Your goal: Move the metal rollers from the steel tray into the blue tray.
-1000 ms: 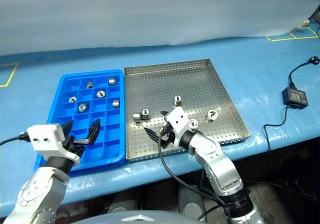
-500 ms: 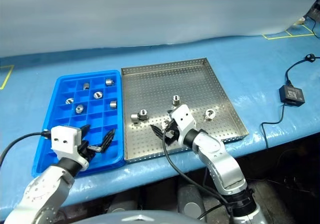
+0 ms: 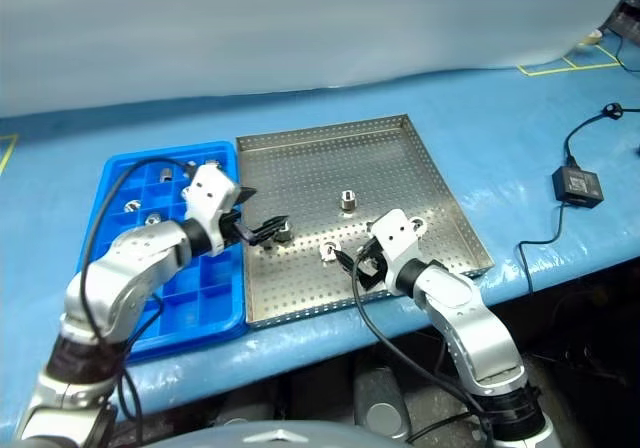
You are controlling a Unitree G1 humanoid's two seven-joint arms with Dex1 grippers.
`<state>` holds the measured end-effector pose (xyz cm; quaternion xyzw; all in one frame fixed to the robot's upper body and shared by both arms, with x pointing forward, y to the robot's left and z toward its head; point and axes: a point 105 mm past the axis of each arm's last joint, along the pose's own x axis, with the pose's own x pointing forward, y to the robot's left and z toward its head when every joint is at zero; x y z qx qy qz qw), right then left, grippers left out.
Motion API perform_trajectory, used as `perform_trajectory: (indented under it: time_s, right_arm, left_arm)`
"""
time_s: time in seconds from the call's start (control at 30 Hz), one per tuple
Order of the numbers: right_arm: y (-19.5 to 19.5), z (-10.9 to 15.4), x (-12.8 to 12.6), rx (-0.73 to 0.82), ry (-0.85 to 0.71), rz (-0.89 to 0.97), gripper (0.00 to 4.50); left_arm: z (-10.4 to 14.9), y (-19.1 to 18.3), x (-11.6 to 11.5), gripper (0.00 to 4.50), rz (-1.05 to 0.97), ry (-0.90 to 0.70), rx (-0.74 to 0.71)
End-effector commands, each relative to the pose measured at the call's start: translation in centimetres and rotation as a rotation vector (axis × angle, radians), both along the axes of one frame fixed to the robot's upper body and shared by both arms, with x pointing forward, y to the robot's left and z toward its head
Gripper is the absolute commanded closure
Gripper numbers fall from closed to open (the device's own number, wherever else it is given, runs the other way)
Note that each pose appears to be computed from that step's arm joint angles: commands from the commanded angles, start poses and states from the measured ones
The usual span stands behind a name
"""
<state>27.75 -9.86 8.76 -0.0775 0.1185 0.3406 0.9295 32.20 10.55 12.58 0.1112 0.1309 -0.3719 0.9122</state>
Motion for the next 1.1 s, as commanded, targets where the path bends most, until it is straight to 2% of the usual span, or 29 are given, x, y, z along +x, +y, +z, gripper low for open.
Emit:
perform_trajectory:
  time_s: [0.03,0.27,0.53,0.63,0.73,0.83,0.87,1.03,1.1]
  right_arm:
    - [0.5,1.3,-0.6,0.027,-0.057,0.004,0.04]
    - [0.6,1.1,-1.6,0.051,-0.042,-0.030,0.04]
    - [0.7,1.1,-1.7,0.064,-0.048,-0.050,0.04]
    - [0.8,1.1,-1.7,0.067,-0.052,-0.056,0.00]
    - [0.8,1.1,-1.6,0.070,-0.055,-0.062,0.00]
    - [0.9,1.1,-1.4,0.072,-0.054,-0.060,0.00]
    - [1.0,1.1,-1.4,0.073,-0.054,-0.055,0.00]
    - [1.9,1.3,-1.1,0.075,-0.060,-0.011,0.00]
    - [2.7,1.7,-0.9,0.079,-0.071,0.031,0.00]
  left_arm:
    - [-0.5,-2.0,0.9,0.00,-0.109,0.022,0.013]
    - [-2.8,-5.4,0.5,0.00,-0.340,0.078,0.122]
    - [-5.9,-5.4,-0.3,0.00,-0.420,0.138,0.261]
    - [-6.8,-5.1,-0.4,0.63,-0.417,0.150,0.313]
    - [-7.2,-4.8,-0.6,1.65,-0.420,0.151,0.350]
    - [-6.5,-4.4,-0.6,2.59,-0.410,0.131,0.355]
    - [-6.1,-4.2,-0.6,2.75,-0.406,0.122,0.361]
    - [-3.2,-3.6,-0.4,2.75,-0.356,0.050,0.326]
    - [0.5,-3.4,0.3,2.75,-0.238,-0.041,0.188]
